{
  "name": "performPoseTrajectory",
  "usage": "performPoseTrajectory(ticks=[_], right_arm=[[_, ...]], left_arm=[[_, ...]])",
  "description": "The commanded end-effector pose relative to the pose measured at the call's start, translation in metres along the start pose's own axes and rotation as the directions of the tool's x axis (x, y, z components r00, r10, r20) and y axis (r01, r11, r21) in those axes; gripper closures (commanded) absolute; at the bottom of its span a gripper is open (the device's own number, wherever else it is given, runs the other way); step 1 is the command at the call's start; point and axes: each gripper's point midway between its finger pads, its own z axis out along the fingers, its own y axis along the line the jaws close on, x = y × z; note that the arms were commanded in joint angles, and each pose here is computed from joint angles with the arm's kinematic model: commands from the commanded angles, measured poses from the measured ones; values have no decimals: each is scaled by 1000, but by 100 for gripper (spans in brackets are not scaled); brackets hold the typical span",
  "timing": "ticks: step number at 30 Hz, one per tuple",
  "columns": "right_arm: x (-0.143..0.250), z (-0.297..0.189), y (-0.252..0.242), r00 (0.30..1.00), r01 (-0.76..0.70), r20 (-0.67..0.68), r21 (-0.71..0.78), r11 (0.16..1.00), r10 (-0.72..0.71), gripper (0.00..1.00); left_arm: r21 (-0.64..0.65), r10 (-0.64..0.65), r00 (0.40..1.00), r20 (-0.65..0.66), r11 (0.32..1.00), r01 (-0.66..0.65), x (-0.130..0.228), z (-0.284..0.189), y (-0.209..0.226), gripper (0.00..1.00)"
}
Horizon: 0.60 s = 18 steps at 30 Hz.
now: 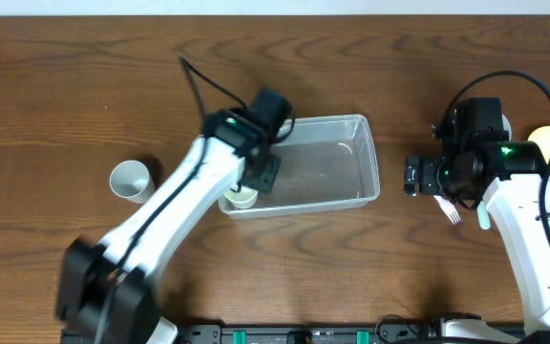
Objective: Pack container
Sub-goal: 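Place the white cup in the container beside the yellow cup, then grasp the grey cup with the left gripper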
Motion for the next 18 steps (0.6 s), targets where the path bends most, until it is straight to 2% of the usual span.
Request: performPoseTrajectory(ticks=[1,4,6,8,12,18], right_arm=[[-6,-4,-2,1000,-19,18,7,1000,19,1],[-6,-4,-3,1000,-20,18,10,1000,20,1],[-6,-4,-3,1000,-20,18,10,1000,20,1],[-6,-4,-2,1000,-20,19,9,1000,20,1],[-6,-4,-3,1000,-20,18,10,1000,20,1],[-6,-4,-2,1000,-20,18,9,1000,20,1]], left_arm=[[-65,-36,983,180,997,49,-20,-59,30,45],[-88,-144,955,261,981,172,-17,-87,68,40],[-94,-240,933,267,957,274,-11,-93,93,39],[-114,-377,894,242,904,412,2,-89,128,37],[-119,-522,838,160,833,541,22,-63,163,37],[-156,-647,763,-2,753,639,52,-6,192,37]])
